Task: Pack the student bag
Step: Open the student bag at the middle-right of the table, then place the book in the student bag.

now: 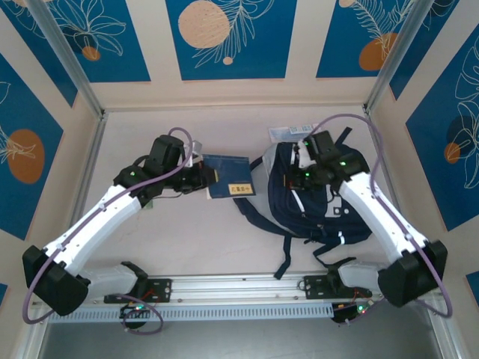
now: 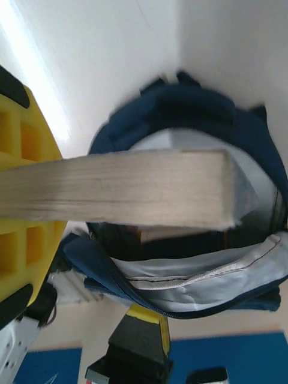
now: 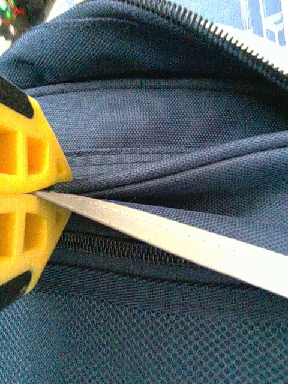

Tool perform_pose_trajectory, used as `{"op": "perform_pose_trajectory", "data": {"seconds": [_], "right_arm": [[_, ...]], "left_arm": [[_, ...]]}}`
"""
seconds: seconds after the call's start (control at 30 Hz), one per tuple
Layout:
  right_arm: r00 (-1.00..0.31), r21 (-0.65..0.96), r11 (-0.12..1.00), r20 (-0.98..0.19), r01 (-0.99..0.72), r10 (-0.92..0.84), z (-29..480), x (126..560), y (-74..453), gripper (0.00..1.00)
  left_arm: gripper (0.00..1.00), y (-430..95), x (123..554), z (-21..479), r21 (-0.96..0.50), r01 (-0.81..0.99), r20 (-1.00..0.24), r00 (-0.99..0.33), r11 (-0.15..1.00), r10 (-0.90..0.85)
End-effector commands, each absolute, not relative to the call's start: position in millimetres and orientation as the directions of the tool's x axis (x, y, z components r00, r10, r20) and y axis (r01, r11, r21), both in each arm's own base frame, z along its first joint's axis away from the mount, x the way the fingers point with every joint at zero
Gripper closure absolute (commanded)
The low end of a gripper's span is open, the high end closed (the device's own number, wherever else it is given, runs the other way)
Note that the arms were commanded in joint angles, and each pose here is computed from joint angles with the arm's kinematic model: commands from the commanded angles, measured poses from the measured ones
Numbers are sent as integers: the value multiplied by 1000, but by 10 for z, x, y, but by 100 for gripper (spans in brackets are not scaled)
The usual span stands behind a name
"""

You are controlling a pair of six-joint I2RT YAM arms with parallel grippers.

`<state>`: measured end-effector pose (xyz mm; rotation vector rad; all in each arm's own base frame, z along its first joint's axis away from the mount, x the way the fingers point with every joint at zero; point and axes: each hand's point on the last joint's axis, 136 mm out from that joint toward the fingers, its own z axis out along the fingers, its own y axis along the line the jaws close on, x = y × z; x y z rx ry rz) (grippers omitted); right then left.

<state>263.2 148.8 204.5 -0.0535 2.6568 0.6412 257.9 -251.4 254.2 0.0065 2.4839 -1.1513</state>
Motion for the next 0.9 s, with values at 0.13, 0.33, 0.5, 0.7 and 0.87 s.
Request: {"op": "perform_pose_trajectory", "data": {"seconds": [0.13,0.33,0.5,0.7,0.87], "right_arm": [[-903,834,440,-416,-334,103,2945,2422,1824,100],[-914,888,309,-390,-341,112,3176,2314,1872,100],[-911,894,283,-393,-348,123,3281,2294,1847,100],[-913,899,281,-385,-336,138,3340,2332,1838,100],[-915,910,265,-368,-319,165,3362,2401,1823,100]], "left_arm": [[100,-3094,2627,2814,-868,279,-335,-940,411,-68],[100,-3272,2731,2915,-875,313,-350,-936,368,-35],[100,-3445,2765,2768,-882,294,-310,-951,368,17],[100,-3737,2882,2464,-871,254,-261,-964,420,41],[100,-4196,3023,2190,-861,237,-235,-970,450,61]]}}
